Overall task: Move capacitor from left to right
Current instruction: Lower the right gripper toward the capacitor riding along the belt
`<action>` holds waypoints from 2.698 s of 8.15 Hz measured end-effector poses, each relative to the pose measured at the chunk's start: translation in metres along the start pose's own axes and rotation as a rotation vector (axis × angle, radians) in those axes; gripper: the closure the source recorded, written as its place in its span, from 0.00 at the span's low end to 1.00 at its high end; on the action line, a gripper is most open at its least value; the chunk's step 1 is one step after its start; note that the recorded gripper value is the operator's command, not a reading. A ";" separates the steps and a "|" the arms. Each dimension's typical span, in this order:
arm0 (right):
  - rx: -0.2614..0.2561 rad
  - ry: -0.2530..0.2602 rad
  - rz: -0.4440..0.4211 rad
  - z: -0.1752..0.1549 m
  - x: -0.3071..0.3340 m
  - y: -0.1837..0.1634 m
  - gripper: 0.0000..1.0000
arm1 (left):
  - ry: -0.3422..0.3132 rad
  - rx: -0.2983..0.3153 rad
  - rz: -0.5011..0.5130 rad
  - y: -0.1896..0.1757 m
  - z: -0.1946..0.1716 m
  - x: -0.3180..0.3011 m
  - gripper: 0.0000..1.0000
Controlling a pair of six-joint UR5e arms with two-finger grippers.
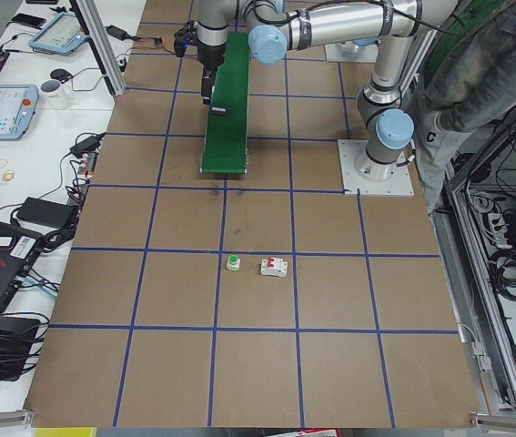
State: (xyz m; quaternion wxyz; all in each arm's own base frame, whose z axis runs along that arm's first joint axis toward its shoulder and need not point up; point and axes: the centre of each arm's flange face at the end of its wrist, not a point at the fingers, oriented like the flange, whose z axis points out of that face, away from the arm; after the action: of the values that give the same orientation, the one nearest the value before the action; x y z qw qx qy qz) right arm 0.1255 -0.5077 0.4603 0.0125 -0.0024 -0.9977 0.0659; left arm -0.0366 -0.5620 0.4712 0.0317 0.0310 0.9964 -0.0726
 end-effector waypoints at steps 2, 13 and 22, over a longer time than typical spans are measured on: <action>-0.008 -0.005 0.000 0.010 0.000 -0.006 0.01 | 0.050 -0.043 0.020 0.005 0.005 0.008 0.00; -0.026 -0.240 -0.001 0.117 -0.023 -0.038 0.03 | 0.114 -0.044 0.004 0.011 -0.002 0.013 0.00; -0.096 -0.369 0.075 0.155 0.002 -0.036 0.01 | 0.053 -0.080 0.006 0.019 -0.006 0.006 0.00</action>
State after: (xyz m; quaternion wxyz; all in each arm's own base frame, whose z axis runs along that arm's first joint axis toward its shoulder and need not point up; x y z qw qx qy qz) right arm 0.1196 -0.5637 0.3114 -0.1732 -0.0280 -0.9843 0.0181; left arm -0.0421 -0.5422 0.4737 0.0067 0.0345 0.9989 -0.0316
